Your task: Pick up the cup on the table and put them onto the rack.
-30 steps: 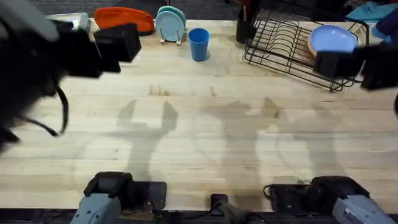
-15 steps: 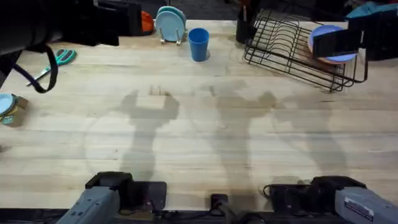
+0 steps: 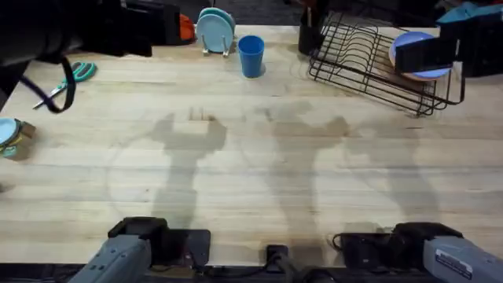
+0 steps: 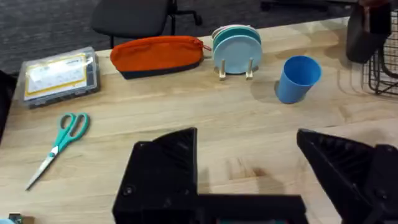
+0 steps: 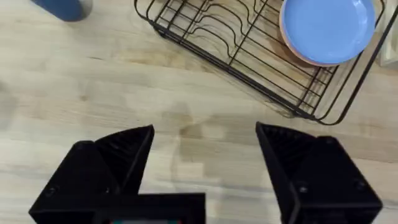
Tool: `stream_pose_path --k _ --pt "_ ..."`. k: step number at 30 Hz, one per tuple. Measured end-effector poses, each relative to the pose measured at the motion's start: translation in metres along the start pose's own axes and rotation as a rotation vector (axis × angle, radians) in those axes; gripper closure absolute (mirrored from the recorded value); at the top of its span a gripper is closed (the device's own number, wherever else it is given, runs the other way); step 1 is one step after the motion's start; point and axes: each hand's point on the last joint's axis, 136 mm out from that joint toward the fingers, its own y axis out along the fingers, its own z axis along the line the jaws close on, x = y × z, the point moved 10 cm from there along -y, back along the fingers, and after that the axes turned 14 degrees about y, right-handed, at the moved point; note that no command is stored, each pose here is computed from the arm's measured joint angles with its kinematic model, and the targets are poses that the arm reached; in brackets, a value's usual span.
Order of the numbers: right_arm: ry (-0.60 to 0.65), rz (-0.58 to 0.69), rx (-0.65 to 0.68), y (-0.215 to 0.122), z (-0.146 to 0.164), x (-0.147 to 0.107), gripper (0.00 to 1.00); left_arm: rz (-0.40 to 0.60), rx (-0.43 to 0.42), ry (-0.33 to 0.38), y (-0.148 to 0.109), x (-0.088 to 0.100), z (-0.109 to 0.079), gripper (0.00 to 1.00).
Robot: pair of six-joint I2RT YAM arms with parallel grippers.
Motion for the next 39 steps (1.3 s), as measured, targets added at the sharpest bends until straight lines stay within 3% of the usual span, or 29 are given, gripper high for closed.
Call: stream_pose_path --k 15,18,19,27,34,35,39 --pt "0.011 -0.025 0.008 0.0 0.001 0.004 0.004 0.113 -0.05 -0.076 0.073 0.034 0.012 0.008" --pt "0.011 -0.026 0.008 0.0 0.001 0.004 0.004 0.136 -0.081 -0.08 0.098 0.039 0.004 0.008" --pt "0.011 -0.026 0.008 0.0 0.001 0.004 0.004 0.135 -0.107 -0.086 0.121 0.042 -0.006 0.008" --pt "0.011 -0.026 0.008 0.0 0.001 0.004 0.004 0.075 -0.165 -0.079 0.177 0.054 -0.04 0.008" --pt "0.011 -0.026 0.008 0.0 0.001 0.004 0.004 0.16 -0.209 -0.19 0.228 0.036 -0.064 0.008" --pt "0.011 -0.027 0.008 0.0 0.001 0.004 0.004 0.207 -0.241 -0.28 0.261 0.02 -0.076 0.008" --pt "0.011 -0.026 0.008 0.0 0.001 0.004 0.004 0.238 -0.255 -0.316 0.275 0.01 -0.082 0.008"
